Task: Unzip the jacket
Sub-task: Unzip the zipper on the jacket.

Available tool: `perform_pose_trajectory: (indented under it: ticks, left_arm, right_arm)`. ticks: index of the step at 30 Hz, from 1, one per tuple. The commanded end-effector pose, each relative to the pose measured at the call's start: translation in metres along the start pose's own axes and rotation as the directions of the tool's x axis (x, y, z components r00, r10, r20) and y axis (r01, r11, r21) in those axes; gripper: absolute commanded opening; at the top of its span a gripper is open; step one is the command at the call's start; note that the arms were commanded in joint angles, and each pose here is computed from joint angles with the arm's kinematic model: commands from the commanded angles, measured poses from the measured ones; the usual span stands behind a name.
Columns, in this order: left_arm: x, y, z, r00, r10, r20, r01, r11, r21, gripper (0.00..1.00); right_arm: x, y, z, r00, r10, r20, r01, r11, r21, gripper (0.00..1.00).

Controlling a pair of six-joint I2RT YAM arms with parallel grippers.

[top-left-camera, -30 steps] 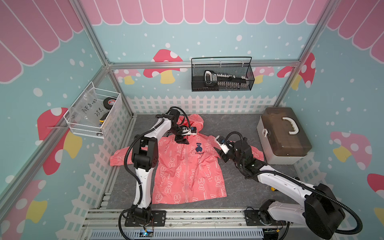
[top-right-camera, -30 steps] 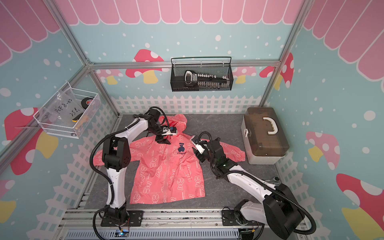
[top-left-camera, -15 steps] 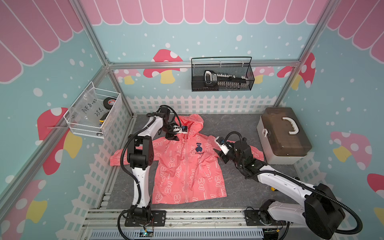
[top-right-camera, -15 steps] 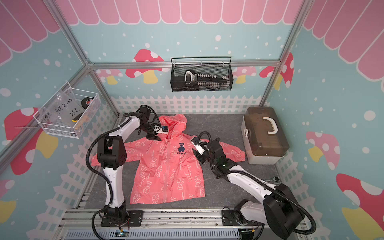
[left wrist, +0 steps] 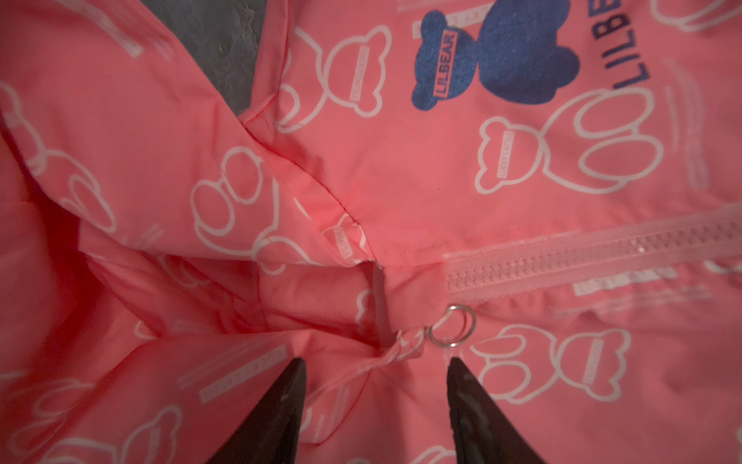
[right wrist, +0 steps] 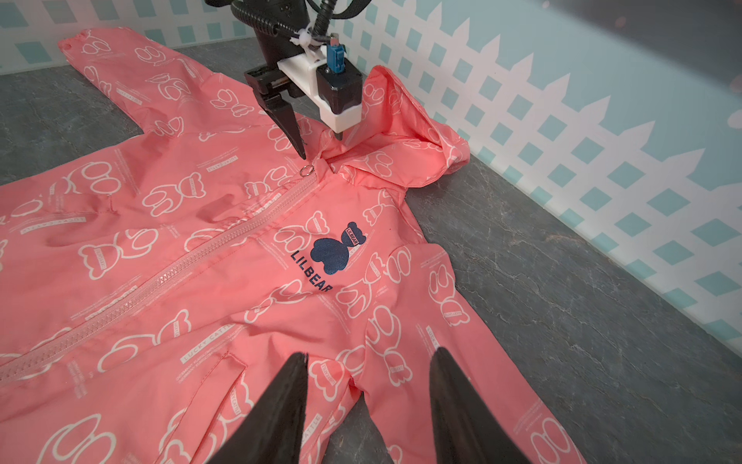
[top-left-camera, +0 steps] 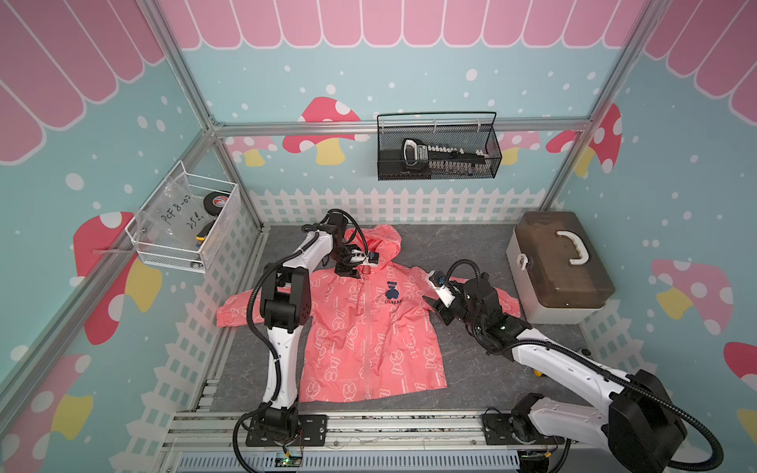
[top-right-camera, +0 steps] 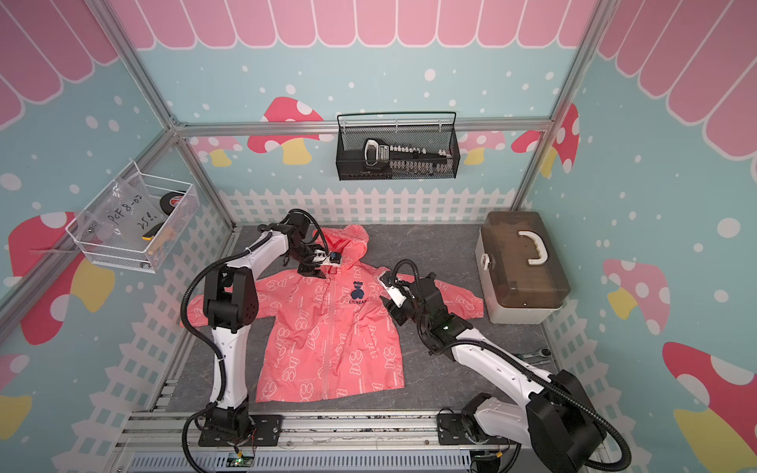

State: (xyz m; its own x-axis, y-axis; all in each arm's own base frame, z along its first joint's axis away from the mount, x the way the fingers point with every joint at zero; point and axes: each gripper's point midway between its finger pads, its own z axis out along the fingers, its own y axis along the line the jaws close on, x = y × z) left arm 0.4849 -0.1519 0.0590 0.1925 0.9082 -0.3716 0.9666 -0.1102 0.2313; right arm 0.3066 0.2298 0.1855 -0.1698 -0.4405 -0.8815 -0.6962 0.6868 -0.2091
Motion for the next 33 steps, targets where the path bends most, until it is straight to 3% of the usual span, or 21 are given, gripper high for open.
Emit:
perform_pose_trajectory:
  ticks: [1,10,11,15,26,30,33]
  left_arm:
    - [0.011,0.006,0.015,0.999,0.011,-0.052,-0.011,1.000,0.000,0.56]
    - [-0.005,-0.003,0.019,1.000,0.029,0.006,-0.029,0.999,0.028,0.55]
    - [-0.006,-0.003,0.019,1.000,0.023,0.010,-0.023,0.999,0.029,0.53]
    - [-0.001,-0.004,0.021,1.000,0.022,-0.019,-0.021,0.999,0.030,0.28]
    - [0.006,-0.020,0.022,0.999,0.004,-0.045,-0.002,0.999,0.044,0.27]
    - [0.004,-0.017,0.021,0.999,-0.002,-0.045,0.002,1.000,0.004,0.04]
    - [-0.001,-0.014,0.015,0.999,-0.032,-0.026,0.031,0.999,-0.033,0.00]
  right_arm:
    - [0.001,0.006,-0.004,1.000,0.002,-0.006,-0.002,1.000,-0.028,0.49]
    - [0.004,0.009,-0.003,1.000,0.028,-0.014,-0.029,0.999,-0.043,0.49]
    - [0.004,0.010,-0.003,0.999,0.031,-0.015,-0.032,0.998,-0.046,0.49]
    - [0.003,0.011,-0.005,0.999,0.035,-0.012,-0.036,0.998,-0.052,0.48]
    - [0.004,0.011,-0.010,0.999,0.047,-0.010,-0.047,0.998,-0.049,0.48]
    - [0.000,0.009,-0.013,0.999,0.054,0.000,-0.054,0.998,-0.037,0.48]
    - [-0.003,0.006,-0.014,0.997,0.071,0.007,-0.071,0.997,-0.023,0.47]
